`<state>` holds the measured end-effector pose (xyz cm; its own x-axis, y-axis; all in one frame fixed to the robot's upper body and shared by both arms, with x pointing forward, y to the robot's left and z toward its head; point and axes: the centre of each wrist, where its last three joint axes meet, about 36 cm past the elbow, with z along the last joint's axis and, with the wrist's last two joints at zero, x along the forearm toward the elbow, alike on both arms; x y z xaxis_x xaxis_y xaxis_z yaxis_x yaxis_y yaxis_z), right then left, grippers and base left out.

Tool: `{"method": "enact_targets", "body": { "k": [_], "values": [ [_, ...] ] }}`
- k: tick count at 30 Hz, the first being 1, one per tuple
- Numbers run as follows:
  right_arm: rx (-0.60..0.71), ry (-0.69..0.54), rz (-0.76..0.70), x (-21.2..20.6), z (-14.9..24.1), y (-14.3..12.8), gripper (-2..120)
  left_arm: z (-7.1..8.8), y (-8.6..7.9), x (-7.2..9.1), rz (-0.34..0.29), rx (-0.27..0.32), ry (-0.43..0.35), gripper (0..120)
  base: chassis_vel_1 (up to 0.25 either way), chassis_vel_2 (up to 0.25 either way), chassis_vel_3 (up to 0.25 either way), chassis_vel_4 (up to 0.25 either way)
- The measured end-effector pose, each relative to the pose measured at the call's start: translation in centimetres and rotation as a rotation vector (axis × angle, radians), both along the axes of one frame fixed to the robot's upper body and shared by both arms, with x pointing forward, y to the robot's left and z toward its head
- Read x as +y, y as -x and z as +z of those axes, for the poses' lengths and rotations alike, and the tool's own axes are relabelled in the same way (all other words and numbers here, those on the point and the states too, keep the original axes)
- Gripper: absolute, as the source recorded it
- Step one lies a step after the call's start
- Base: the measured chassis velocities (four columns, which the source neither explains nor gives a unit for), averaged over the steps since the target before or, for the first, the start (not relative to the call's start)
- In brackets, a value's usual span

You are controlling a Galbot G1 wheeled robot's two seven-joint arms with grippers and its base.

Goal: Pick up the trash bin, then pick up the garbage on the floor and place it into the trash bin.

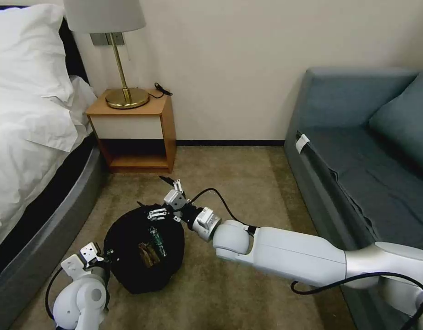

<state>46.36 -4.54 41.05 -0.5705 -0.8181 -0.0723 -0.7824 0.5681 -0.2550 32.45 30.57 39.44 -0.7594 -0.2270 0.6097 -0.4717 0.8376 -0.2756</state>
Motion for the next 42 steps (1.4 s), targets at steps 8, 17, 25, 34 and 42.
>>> {"method": "enact_targets", "body": {
  "k": [8,17,25,34,42],
  "values": [
    [-0.009,-0.009,-0.041,-1.7,0.7,-0.6,100,0.5,1.0,0.7,-0.081,-0.133,-0.141,54,0.000,0.000,0.000,0.000],
    [0.021,-0.112,-0.325,-6.9,4.5,0.1,100,0.7,2.2,1.5,-0.288,-0.487,-0.298,87,0.000,0.000,0.000,0.000],
    [0.009,-0.202,-0.685,-13.7,7.5,4.4,100,0.8,2.7,0.4,-0.435,-0.585,-0.343,100,0.000,0.000,0.000,0.000],
    [-0.077,-0.175,-1.061,-17.4,8.3,13.0,100,1.2,3.0,-0.6,-0.498,-0.605,-0.369,100,0.000,0.000,0.000,0.000],
    [-0.003,-0.234,-1.222,-13.2,6.6,18.0,100,1.0,3.2,-1.3,-0.521,-0.600,-0.360,100,0.000,0.000,0.000,0.000]
  ]
}}
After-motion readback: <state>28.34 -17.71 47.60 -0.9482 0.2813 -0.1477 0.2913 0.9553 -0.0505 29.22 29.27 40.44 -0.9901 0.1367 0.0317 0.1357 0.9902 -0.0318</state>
